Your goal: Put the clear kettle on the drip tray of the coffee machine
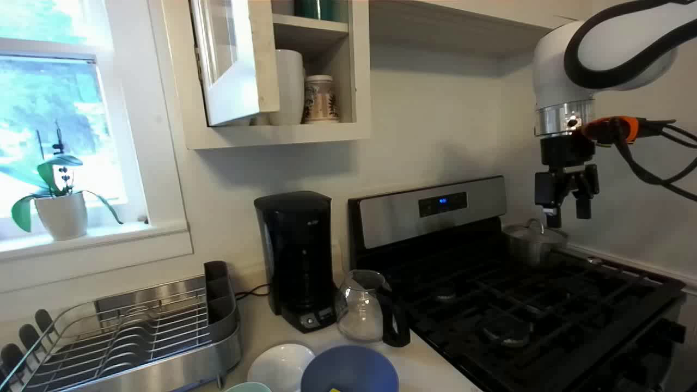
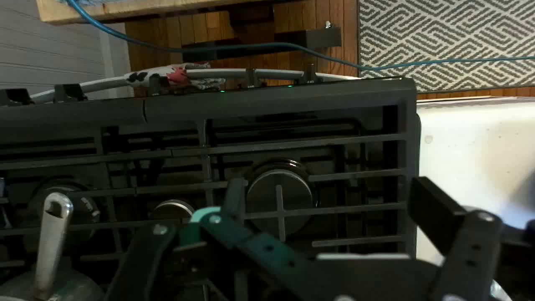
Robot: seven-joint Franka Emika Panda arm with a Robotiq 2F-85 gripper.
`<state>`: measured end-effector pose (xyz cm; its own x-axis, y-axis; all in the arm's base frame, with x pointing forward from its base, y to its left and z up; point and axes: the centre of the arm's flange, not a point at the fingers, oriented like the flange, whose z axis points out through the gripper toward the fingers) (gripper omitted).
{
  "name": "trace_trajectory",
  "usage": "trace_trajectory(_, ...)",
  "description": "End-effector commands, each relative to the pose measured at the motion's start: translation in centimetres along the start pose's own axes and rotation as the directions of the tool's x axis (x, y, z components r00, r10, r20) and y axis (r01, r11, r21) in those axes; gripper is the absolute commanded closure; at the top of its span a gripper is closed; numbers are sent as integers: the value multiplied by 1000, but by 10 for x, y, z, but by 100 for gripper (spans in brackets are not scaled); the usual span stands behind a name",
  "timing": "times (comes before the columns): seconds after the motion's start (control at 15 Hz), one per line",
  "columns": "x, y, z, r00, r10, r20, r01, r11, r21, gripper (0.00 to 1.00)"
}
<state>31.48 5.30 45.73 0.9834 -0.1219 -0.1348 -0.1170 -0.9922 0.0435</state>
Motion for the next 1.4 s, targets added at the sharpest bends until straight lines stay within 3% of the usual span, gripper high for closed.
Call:
trace_trajectory(0.0,0,0,0,1000,0,0,0,1000,0,0)
trace_trajectory(0.33,0,0,0,1000,0,0,0,1000,0,0)
trace_trajectory(0.4,2,-7,-4,999,36,-30,-37,999,-16,0)
trace_trajectory(0.73,14,-112,-19,991,80,-110,-90,992,-83,0)
trace_trajectory(1.0,9,-204,-7,976,118,-182,-147,977,-156,0)
trace_trajectory(1.13,12,-233,5,964,159,-212,-192,970,-146,0)
trace_trajectory(1.33,29,-259,24,974,70,-215,-94,990,-103,0)
